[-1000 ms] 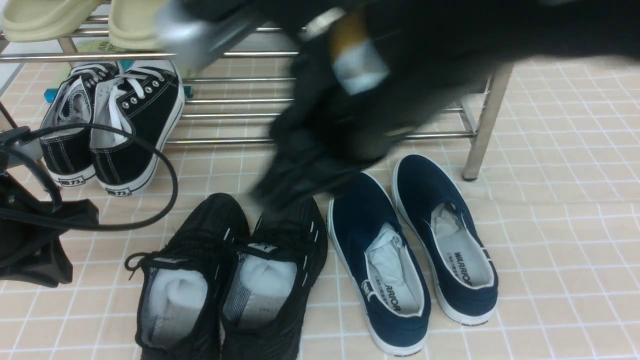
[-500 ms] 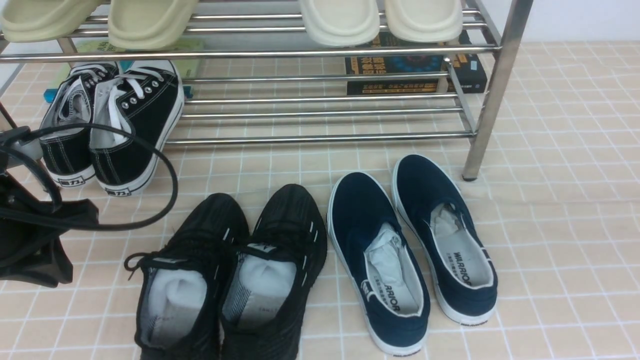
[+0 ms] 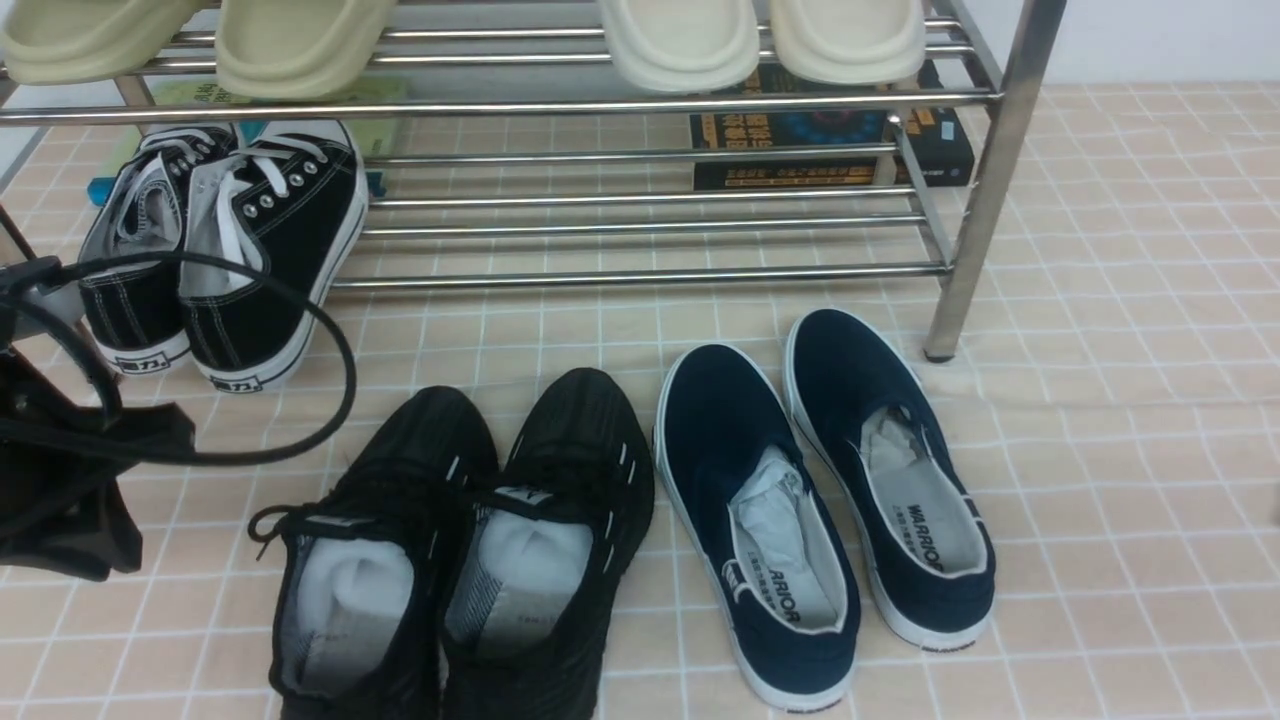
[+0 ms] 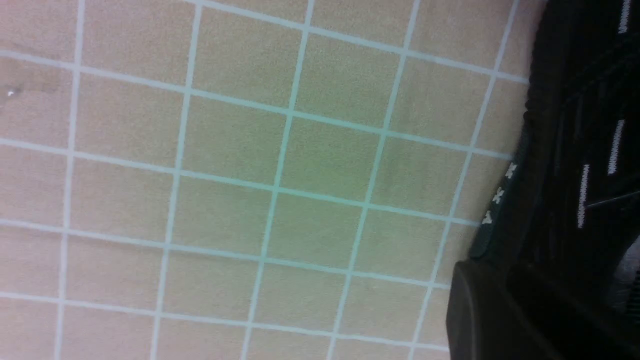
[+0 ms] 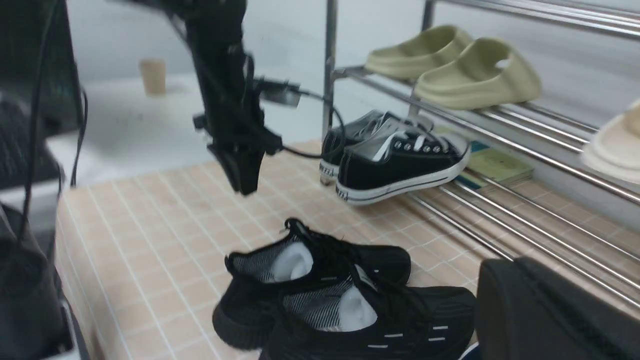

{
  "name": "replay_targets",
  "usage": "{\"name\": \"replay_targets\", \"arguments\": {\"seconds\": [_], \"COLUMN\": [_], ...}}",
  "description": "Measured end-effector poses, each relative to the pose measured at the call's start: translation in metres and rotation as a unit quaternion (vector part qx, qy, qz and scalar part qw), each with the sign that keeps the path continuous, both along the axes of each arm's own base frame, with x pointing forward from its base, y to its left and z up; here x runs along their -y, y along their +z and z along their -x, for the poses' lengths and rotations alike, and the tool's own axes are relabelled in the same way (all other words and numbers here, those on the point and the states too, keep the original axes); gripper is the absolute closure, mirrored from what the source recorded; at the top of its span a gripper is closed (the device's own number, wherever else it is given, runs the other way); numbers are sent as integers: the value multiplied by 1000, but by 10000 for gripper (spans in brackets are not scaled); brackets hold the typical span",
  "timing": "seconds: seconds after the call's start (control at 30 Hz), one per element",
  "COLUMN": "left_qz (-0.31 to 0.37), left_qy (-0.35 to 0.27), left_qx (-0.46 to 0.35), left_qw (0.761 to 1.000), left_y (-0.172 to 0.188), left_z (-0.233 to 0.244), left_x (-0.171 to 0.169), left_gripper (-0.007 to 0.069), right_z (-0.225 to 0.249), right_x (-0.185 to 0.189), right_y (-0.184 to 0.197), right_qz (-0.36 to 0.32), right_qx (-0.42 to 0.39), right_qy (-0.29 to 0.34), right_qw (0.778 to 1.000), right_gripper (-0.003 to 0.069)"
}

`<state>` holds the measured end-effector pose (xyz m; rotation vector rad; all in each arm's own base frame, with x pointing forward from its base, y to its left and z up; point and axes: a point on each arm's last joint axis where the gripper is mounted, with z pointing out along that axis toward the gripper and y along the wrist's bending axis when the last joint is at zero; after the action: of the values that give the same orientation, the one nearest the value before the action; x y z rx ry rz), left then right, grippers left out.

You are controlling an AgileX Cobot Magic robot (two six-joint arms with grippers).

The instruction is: Take the shoes off the shelf from the light coffee tablecloth by hand.

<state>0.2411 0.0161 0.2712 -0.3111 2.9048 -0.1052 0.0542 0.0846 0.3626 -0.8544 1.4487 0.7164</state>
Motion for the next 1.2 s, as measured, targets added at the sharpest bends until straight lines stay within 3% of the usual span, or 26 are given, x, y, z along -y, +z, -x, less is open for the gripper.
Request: {"name": "replay_targets", "arguments": {"seconds": [0.3, 0.8, 1.2], "left_qz": [-35, -96, -103], "left_qy": [-11, -27, -29], "left_qx": [-19, -24, -32], "left_qw": [999, 995, 994], "left_y": [-1, 0, 0], "left_z": [3, 4, 5], "left_x": [-6, -16, -17], "left_gripper": [504, 498, 487], "right_z": [-16, -17, -17], "right_x": [-37, -40, -40], "right_y": [-14, -15, -15], "right_qz": [62, 65, 66], "right_qx": [17, 20, 21], "right_qy": [14, 16, 16], "right_qw": [998, 998, 997], "right_gripper": [675, 666, 659]}}
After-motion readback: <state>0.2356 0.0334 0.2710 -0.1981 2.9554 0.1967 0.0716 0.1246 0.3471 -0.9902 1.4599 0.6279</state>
